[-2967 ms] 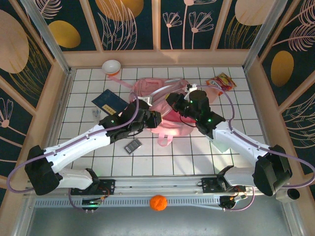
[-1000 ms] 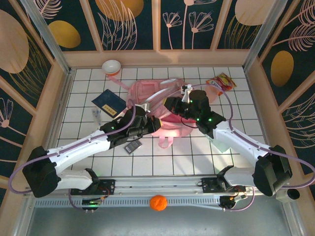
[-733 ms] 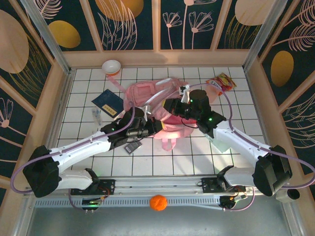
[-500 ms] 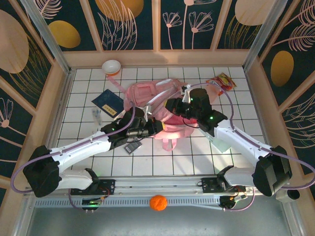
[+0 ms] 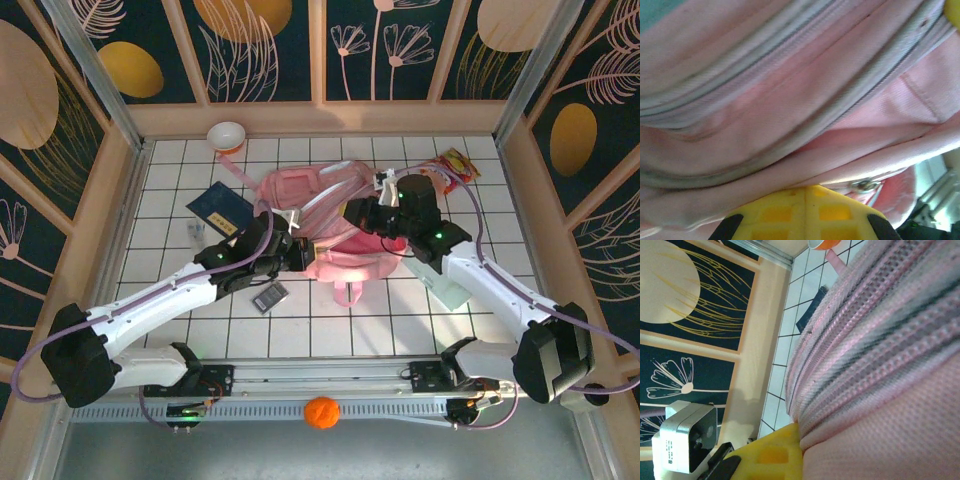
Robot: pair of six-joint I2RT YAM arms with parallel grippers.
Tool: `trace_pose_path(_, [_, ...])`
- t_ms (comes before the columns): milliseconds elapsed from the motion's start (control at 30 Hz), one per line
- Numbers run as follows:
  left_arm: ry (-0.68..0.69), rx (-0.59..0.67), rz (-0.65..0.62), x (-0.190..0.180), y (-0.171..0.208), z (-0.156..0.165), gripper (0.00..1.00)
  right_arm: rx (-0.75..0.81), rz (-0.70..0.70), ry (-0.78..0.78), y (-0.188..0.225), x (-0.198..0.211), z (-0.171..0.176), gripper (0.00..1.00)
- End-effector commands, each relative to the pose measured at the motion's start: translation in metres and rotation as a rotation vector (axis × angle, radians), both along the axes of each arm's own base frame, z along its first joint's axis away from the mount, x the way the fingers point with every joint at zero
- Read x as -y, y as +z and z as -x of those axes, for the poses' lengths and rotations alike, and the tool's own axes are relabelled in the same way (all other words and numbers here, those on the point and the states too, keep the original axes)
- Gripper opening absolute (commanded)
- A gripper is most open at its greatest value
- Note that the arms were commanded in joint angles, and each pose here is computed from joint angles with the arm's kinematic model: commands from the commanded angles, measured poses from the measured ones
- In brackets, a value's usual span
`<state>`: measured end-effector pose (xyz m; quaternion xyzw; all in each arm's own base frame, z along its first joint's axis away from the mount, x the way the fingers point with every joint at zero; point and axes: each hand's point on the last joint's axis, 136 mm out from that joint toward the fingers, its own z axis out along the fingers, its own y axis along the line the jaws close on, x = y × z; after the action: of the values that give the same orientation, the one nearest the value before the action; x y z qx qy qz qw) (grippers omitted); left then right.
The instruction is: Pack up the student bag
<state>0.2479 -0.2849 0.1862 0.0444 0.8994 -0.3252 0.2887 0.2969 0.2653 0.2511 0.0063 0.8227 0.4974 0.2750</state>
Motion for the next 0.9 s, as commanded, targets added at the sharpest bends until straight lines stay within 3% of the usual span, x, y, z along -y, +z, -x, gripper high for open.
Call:
trace_pose_path(0, [0.070, 0.065, -0.170, -0.033, -0.005, -0.013, 0.00, 0.150, -0.093, 0.044, 0.060, 0.000, 0.006, 0.00])
trace_pose_path(100, [0.013, 0.082, -0.132, -0.023, 0.005, -0.011, 0.01, 0.129, -0.097, 0.021, 0.059, 0.001, 0.004, 0.00])
trace_pose_path(167, [-0.045, 0.079, -0.044, -0.006, 0.016, -0.006, 0.18, 0.100, -0.104, -0.034, 0.058, 0.005, -0.002, 0.00])
trace_pose_path(267, [-0.065, 0.078, 0.023, 0.009, 0.030, -0.001, 0.31, 0.084, -0.123, -0.096, 0.060, 0.003, -0.007, 0.00])
trace_pose_path(367, [-0.079, 0.161, -0.059, 0.021, 0.045, 0.004, 0.40, 0.060, -0.130, -0.149, 0.060, 0.000, -0.010, 0.00])
trace_pose_path(500, [-0.054, 0.152, -0.194, 0.022, 0.028, 0.002, 0.50, 0.027, -0.174, -0.188, 0.060, -0.003, -0.013, 0.00])
trace_pose_path(733, [-0.002, 0.144, -0.341, 0.015, 0.009, -0.004, 0.54, 0.026, -0.183, -0.181, 0.065, -0.007, -0.013, 0.00])
trace_pose_path(867, [-0.037, 0.118, -0.345, 0.023, 0.001, 0.004, 0.53, 0.009, -0.177, -0.210, 0.063, -0.004, -0.016, 0.00])
